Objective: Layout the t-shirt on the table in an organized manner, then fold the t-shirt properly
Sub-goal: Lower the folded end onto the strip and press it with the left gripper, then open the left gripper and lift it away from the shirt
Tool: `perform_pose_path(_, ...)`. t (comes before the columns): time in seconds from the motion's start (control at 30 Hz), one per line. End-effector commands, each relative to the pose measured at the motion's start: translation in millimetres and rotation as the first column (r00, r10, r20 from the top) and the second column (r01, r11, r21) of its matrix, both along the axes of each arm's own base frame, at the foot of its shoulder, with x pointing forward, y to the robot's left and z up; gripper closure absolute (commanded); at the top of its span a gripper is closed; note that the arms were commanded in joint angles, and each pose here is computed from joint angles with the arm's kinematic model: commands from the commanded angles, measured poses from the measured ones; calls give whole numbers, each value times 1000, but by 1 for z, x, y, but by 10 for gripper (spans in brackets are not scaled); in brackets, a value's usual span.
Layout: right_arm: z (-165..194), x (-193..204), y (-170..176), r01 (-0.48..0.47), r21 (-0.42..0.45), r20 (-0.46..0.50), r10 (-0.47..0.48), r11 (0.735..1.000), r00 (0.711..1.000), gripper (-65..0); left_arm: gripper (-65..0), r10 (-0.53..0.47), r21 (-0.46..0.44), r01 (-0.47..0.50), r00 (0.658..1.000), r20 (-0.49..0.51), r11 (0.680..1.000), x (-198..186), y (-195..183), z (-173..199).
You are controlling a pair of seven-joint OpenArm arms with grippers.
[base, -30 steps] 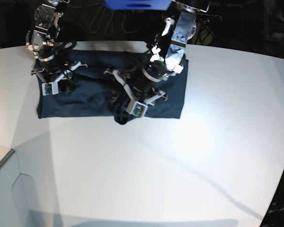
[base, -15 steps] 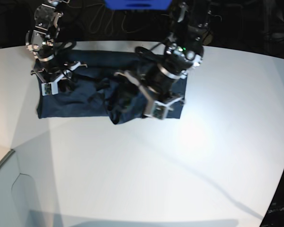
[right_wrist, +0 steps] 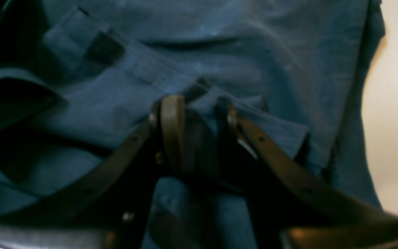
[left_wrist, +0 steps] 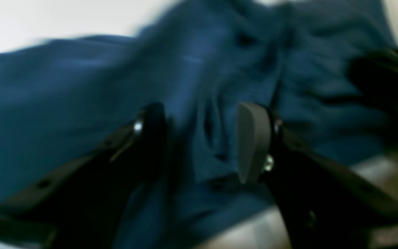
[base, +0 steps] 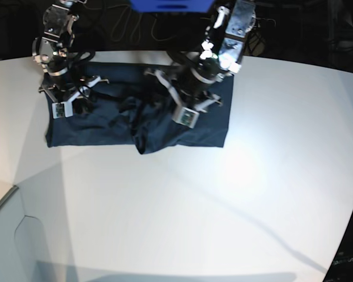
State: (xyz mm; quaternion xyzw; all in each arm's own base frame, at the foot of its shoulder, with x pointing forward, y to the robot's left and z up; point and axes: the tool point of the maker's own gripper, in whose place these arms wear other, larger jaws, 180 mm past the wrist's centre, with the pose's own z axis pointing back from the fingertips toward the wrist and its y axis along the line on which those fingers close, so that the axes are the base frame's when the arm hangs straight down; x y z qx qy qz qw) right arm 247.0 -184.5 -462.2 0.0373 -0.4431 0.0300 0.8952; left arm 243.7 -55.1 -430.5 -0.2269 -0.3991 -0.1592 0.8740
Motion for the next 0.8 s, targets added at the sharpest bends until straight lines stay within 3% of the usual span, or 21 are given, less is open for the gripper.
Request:
perform_pose_path(0.0,11,9,-2,2,2,48,-2,1000,999,-167,-320,-22,-41,23,999,41,999,4,-14,14)
perform_pose_path(0.3,11,8,-3,2,-1,46,-2,1000,999,-166,-320,-149,-81,156,985,88,984,-14,-60,35)
perform_pose_path(0.63,11,8,-5,8,-3,47,-8,1000,999,-166,-321,-128,-83,146,973,191,986,-7,-43,71)
perform_pose_path(0.77,11,7,-5,8,-3,45,-8,1000,999,-167,-321,-105,-150,138,972,212,979,-7,-32,91)
